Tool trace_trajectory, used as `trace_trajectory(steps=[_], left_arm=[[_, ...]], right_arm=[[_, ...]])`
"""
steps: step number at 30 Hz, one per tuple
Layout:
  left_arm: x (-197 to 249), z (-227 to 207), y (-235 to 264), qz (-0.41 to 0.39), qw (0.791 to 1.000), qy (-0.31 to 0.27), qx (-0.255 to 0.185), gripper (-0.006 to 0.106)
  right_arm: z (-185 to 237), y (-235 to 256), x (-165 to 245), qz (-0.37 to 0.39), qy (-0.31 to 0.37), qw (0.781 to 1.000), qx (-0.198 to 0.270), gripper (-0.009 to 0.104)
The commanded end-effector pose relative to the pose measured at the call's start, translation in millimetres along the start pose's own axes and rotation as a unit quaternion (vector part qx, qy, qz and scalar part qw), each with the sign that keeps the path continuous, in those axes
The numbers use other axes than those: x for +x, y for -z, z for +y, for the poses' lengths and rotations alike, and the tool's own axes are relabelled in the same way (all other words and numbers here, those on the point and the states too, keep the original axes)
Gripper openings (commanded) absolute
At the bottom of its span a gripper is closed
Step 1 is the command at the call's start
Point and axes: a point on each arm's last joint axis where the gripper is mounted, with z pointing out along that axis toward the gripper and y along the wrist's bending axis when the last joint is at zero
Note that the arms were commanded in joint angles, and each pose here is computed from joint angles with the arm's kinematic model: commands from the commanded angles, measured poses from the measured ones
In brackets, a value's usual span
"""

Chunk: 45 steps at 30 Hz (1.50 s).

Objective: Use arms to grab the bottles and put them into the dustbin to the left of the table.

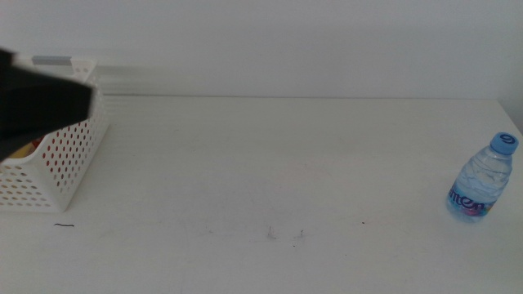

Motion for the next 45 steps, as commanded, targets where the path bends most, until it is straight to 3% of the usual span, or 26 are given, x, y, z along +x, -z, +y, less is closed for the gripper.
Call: trace_trajectory(steps=[1,6,19,45], left_arm=[[9.9,-6.3,20.3,-0.031,0.999,0.017,0.009,0.094],[21.1,-13.9,49.3,-0.076,0.996,0.018,0.037,0.094],[14.9,-11.2,53.4,-0.121,0.992,0.013,0.022,0.094],[14.5,-9.1,53.4,-0.123,0.992,0.005,0.009,0.094]], right_arm=[[-0.5,0.1,0.0,-0.006,0.002,1.0,0.004,0.091],[-0.5,0.1,0.0,-0.006,0.002,1.0,0.004,0.091],[-0.5,0.1,0.0,-0.006,0.002,1.0,0.004,0.091],[0.0,0.4,-6.5,-0.042,0.012,0.999,0.002,0.091]])
